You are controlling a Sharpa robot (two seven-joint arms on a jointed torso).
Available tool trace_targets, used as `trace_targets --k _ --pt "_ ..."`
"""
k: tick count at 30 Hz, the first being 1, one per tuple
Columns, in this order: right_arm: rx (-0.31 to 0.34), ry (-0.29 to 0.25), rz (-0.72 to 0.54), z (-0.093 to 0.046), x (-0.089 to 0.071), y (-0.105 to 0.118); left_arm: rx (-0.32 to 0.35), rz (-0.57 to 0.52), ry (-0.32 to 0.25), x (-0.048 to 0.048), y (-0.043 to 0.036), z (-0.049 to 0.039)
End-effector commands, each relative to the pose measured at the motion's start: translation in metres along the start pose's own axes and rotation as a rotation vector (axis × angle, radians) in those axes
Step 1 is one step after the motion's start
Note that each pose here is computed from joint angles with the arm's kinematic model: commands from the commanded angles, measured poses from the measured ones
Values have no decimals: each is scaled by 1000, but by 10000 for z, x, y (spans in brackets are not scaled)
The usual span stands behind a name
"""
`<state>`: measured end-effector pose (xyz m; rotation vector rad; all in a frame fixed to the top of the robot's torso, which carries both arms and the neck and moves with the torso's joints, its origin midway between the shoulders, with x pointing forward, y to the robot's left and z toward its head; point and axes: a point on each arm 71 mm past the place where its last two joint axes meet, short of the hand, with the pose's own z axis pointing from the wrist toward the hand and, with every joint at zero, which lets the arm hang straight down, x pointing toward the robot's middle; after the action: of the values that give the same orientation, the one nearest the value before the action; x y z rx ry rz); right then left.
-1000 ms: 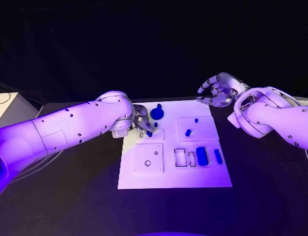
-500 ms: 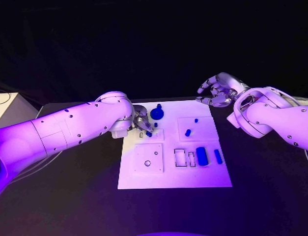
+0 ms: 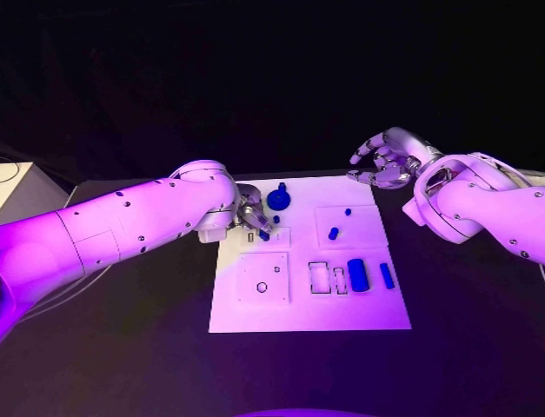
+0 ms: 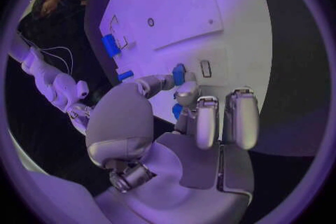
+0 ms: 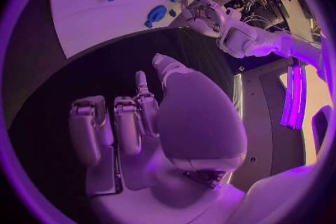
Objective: Assemble the parts on the task board
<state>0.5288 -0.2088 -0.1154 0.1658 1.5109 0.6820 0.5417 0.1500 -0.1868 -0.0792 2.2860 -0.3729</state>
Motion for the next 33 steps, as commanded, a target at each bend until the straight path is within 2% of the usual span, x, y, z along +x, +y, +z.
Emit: trace_targets --k 1,33 --pt "-9 6 -9 -2 8 9 -2 22 20 36 -4 9" --pt "-8 7 -7 -11 16 4 1 31 33 51 -22 14"
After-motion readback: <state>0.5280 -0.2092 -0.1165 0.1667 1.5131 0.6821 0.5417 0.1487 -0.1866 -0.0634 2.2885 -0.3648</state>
